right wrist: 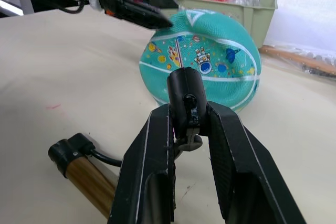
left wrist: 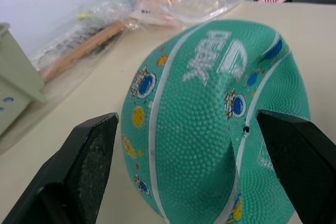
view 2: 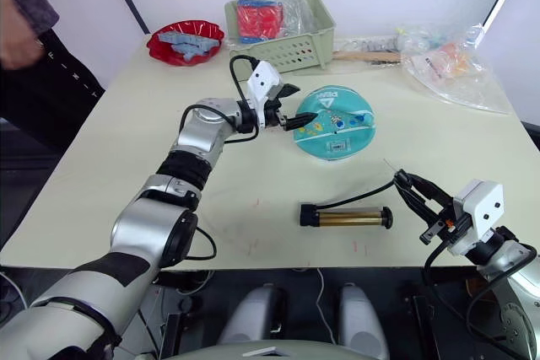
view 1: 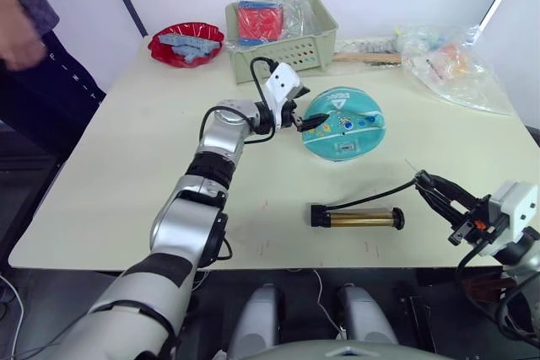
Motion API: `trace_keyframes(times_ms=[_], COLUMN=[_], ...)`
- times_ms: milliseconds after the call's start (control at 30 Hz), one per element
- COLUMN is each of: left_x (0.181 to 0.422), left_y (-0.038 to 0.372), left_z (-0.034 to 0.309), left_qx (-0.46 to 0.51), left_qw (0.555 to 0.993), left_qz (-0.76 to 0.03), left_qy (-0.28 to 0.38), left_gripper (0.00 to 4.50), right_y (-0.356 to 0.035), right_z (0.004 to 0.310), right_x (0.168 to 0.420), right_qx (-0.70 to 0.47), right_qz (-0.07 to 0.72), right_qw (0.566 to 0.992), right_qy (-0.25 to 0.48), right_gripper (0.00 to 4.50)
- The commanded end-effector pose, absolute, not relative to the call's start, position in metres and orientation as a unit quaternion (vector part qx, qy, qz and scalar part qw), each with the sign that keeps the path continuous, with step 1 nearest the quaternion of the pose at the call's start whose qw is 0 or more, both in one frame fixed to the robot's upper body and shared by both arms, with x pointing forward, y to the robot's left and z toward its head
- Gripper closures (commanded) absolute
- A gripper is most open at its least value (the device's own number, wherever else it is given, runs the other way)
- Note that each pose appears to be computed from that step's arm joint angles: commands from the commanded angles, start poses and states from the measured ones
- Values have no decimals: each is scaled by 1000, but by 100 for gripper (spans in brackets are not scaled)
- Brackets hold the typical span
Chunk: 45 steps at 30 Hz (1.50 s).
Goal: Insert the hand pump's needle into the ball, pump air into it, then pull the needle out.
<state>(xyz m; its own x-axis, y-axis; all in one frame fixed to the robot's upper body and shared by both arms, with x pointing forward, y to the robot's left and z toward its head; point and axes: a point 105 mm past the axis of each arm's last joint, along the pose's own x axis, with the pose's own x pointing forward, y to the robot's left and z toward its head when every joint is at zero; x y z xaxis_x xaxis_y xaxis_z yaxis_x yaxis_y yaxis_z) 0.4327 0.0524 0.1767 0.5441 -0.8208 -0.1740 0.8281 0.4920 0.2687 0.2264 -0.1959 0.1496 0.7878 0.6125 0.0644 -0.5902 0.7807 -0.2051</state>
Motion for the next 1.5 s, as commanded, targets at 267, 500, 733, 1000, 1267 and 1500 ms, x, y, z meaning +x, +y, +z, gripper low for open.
trace_keyframes(times_ms=[267, 500, 733, 1000, 1267, 1500], left_x=[442, 443, 443, 442, 434, 423], left_y=[42, 40, 40, 35, 23, 13], left_z=[184, 181, 179, 180, 175, 168], left_qx=[157, 149, 143, 132, 124, 131], left_qw=[873, 878, 881, 884, 887, 890], left_qz=[-462, -455, -452, -449, -445, -437], left_qy=[2, 2, 3, -1, 3, 12], left_gripper=[7, 180, 412, 449, 449, 449], right_y=[-192, -192, -190, -187, -176, -161], right_z=[169, 169, 168, 162, 158, 162], right_x=[225, 224, 225, 235, 253, 283], right_qx=[-99, -99, -96, -76, -30, -13], right_qz=[313, 310, 312, 302, 290, 274], right_qw=[938, 939, 939, 947, 957, 959], right_qy=[-110, -110, -109, -81, -2, 78], right_gripper=[412, 412, 412, 412, 412, 412])
